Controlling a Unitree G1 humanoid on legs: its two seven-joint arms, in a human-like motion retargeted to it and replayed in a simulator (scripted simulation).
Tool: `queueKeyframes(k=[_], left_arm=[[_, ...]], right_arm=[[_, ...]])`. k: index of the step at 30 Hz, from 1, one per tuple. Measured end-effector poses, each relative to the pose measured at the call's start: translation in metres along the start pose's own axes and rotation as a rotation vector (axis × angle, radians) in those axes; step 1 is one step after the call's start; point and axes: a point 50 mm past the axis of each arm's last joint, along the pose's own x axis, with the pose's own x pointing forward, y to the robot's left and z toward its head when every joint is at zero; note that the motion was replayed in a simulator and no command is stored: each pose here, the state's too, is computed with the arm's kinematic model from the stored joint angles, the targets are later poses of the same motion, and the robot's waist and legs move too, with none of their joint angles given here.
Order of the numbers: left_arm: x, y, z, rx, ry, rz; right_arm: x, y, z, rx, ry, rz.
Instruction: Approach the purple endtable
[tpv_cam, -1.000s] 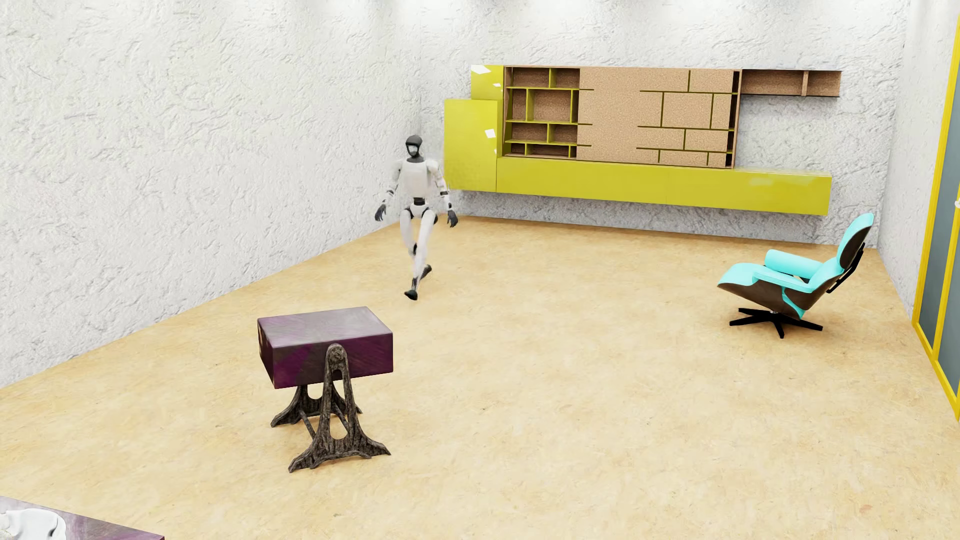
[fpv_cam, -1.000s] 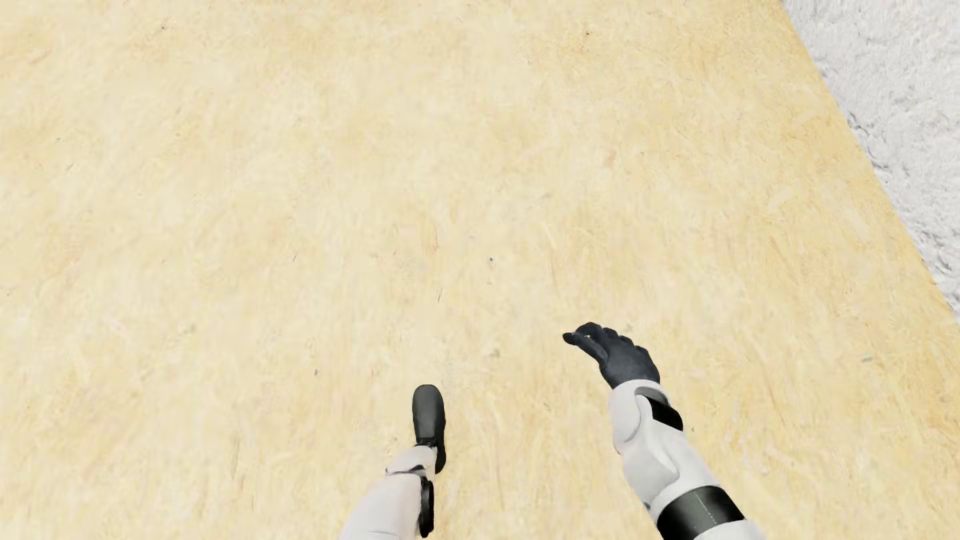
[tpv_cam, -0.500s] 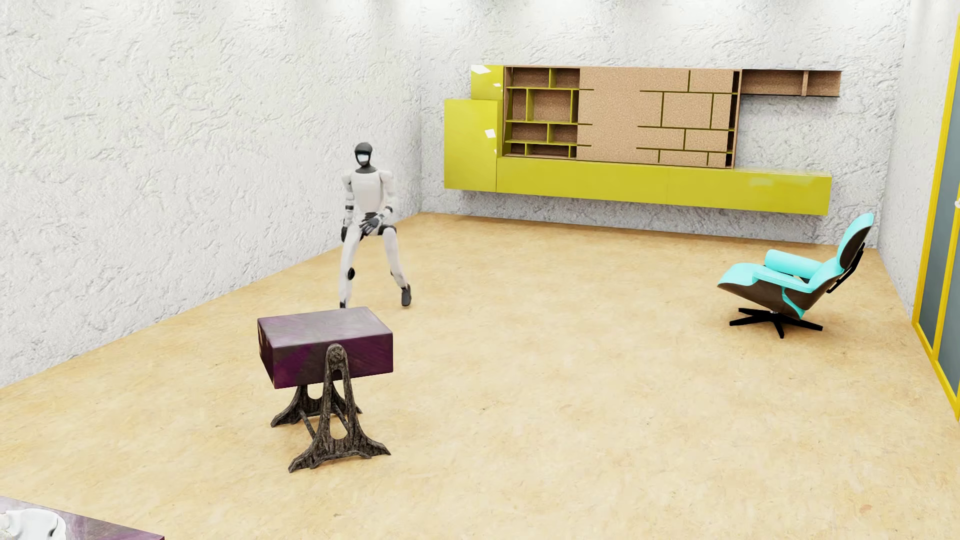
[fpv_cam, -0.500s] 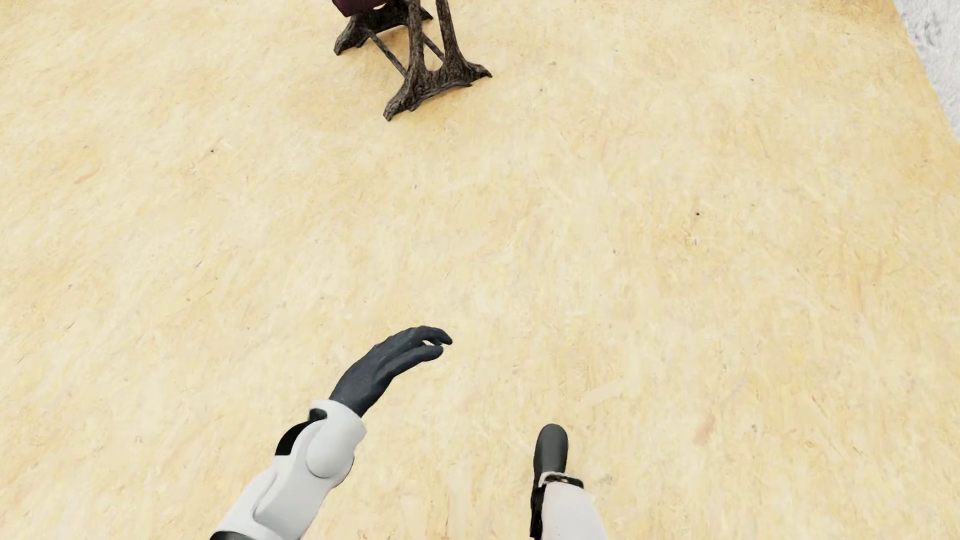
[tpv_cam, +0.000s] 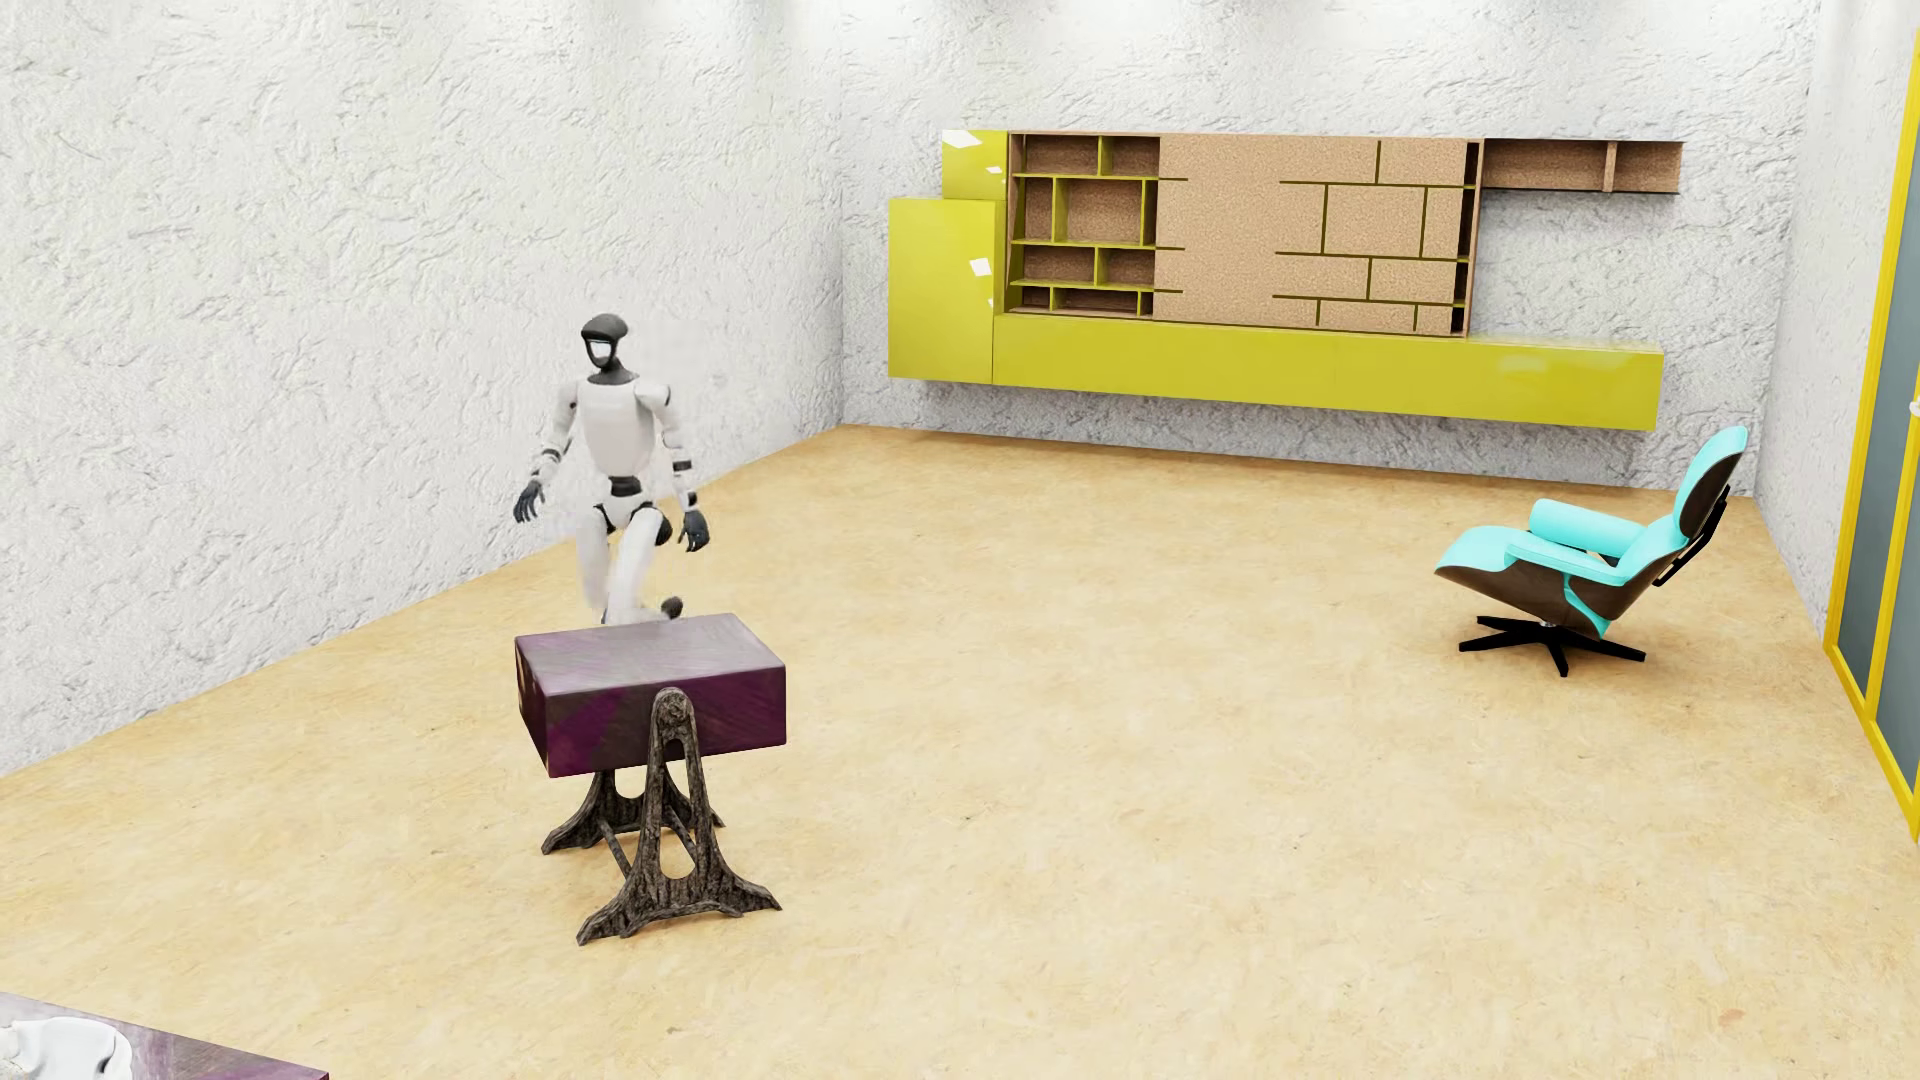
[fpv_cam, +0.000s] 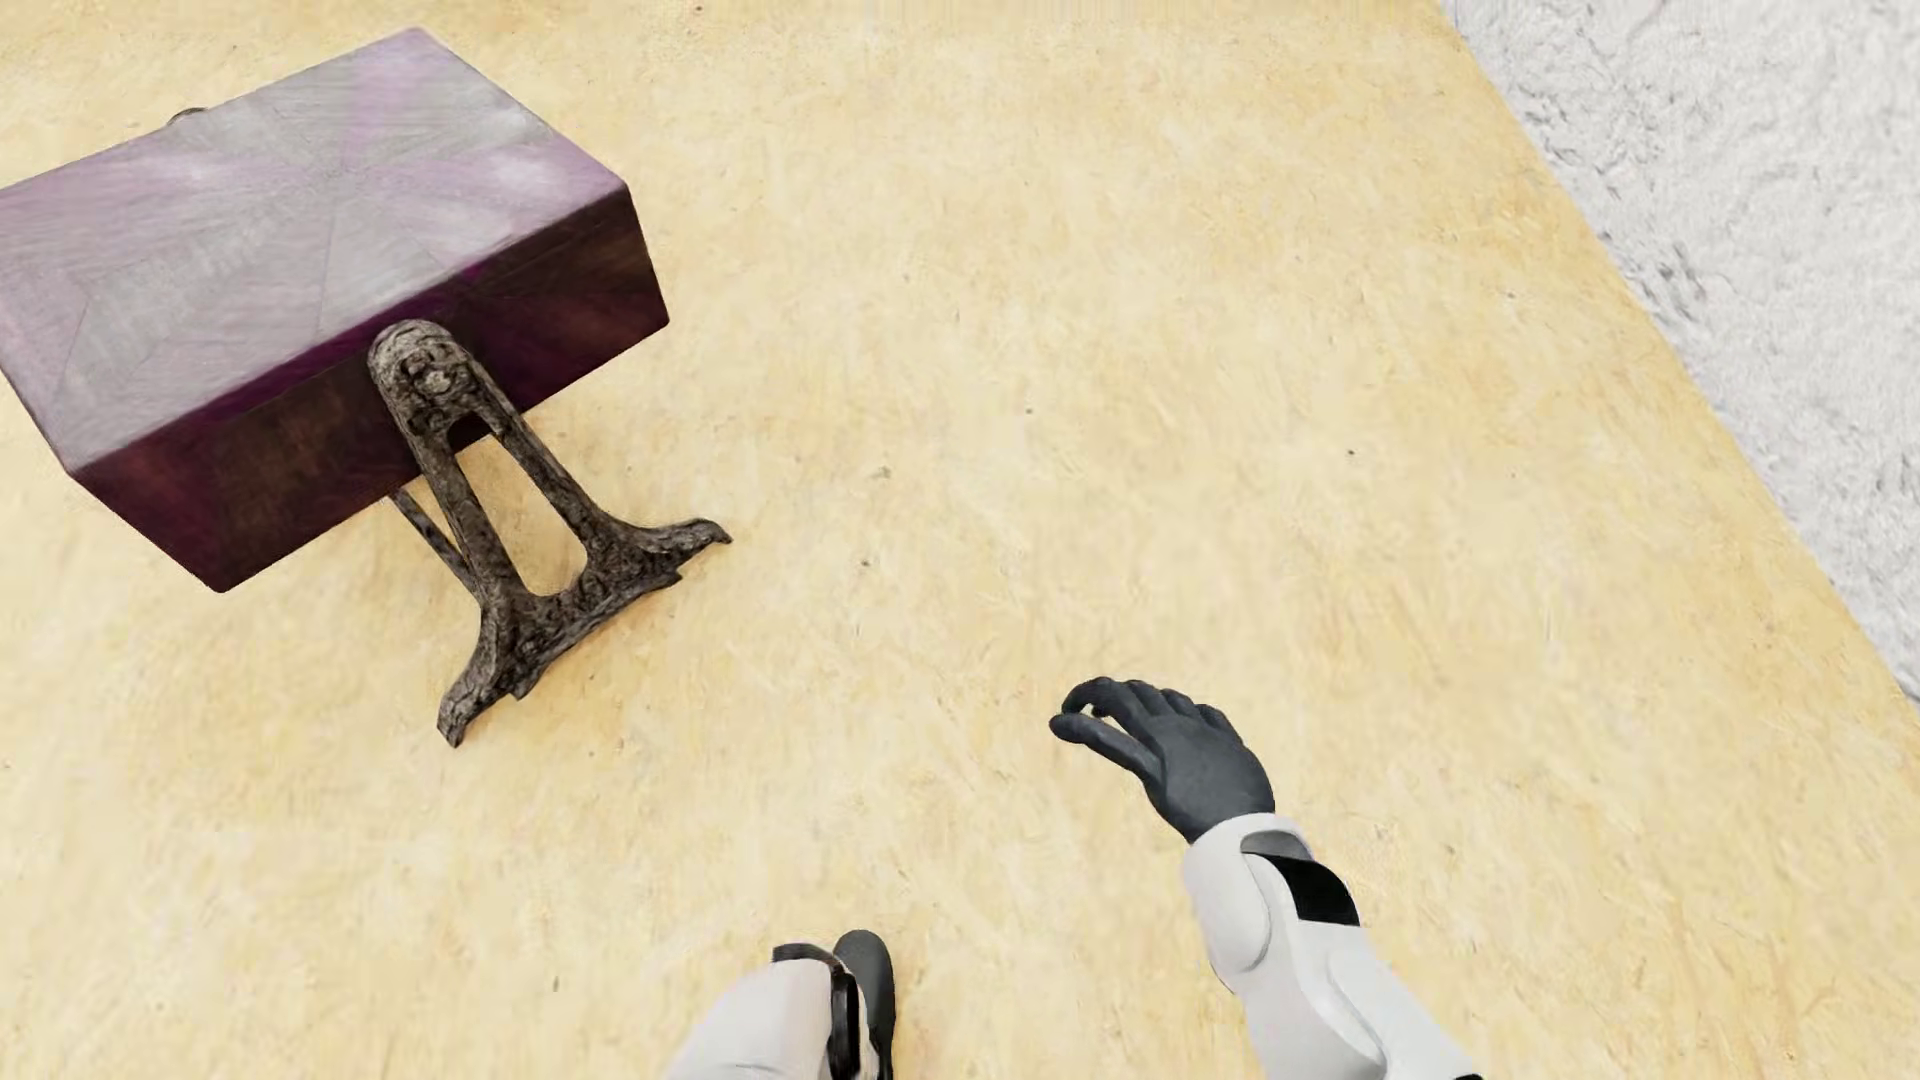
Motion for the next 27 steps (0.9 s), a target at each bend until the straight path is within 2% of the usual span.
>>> queueKeyframes(k=[1,2,4,5,7,8,9,10,11,12,13,15,16,18,20,21,23,24,25,26,27], left_arm=[[0.008,0.005,0.015,0.068,0.005,-0.054],[0.017,0.021,0.039,0.136,-0.005,-0.040],[0.023,0.059,0.102,0.242,-0.113,0.118],[0.017,0.075,0.140,0.292,-0.238,0.208],[-0.018,0.105,0.222,0.355,-0.620,0.389],[-0.047,0.115,0.260,0.336,-0.852,0.469],[-0.079,0.119,0.287,0.295,-1.077,0.515],[-0.106,0.117,0.299,0.278,-1.261,0.524],[-0.125,0.114,0.297,0.301,-1.381,0.518],[-0.134,0.110,0.287,0.322,-1.429,0.500],[-0.131,0.101,0.273,0.302,-1.407,0.463],[-0.104,0.084,0.245,0.257,-1.220,0.446],[-0.088,0.079,0.229,0.235,-1.118,0.472],[-0.054,0.080,0.184,0.058,-0.899,0.466],[-0.033,0.102,0.125,-0.115,-0.663,0.506],[-0.033,0.119,0.105,-0.230,-0.552,0.570],[-0.045,0.133,0.034,-0.546,-0.307,0.751],[-0.051,0.127,0.007,-0.694,-0.224,0.830],[-0.050,0.128,0.006,-0.813,-0.190,0.892],[-0.045,0.136,0.026,-0.891,-0.226,0.919],[-0.042,0.144,0.056,-0.883,-0.341,0.886]], right_arm=[[-0.011,0.010,-0.012,0.060,0.085,0.010],[-0.020,0.029,-0.024,0.157,0.205,0.018],[-0.042,0.081,-0.058,0.332,0.538,0.099],[-0.063,0.108,-0.079,0.320,0.702,0.230],[-0.117,0.143,-0.111,0.119,0.808,0.670],[-0.145,0.149,-0.121,0.080,0.812,0.820],[-0.175,0.151,-0.126,0.154,0.866,0.849],[-0.205,0.153,-0.125,0.283,0.951,0.782],[-0.226,0.159,-0.115,0.389,1.008,0.703],[-0.235,0.167,-0.101,0.436,1.025,0.665],[-0.231,0.172,-0.092,0.436,1.020,0.656],[-0.193,0.173,-0.089,0.345,0.964,0.642],[-0.169,0.167,-0.091,0.255,0.904,0.633],[-0.128,0.146,-0.098,0.056,0.733,0.616],[-0.093,0.107,-0.109,-0.076,0.583,0.547],[-0.071,0.076,-0.114,-0.126,0.533,0.487],[-0.036,0.015,-0.116,-0.274,0.470,0.308],[-0.027,-0.015,-0.121,-0.351,0.477,0.175],[-0.037,-0.035,-0.133,-0.374,0.530,0.031],[-0.058,-0.037,-0.148,-0.311,0.616,-0.077],[-0.082,-0.025,-0.162,-0.209,0.711,-0.092]])
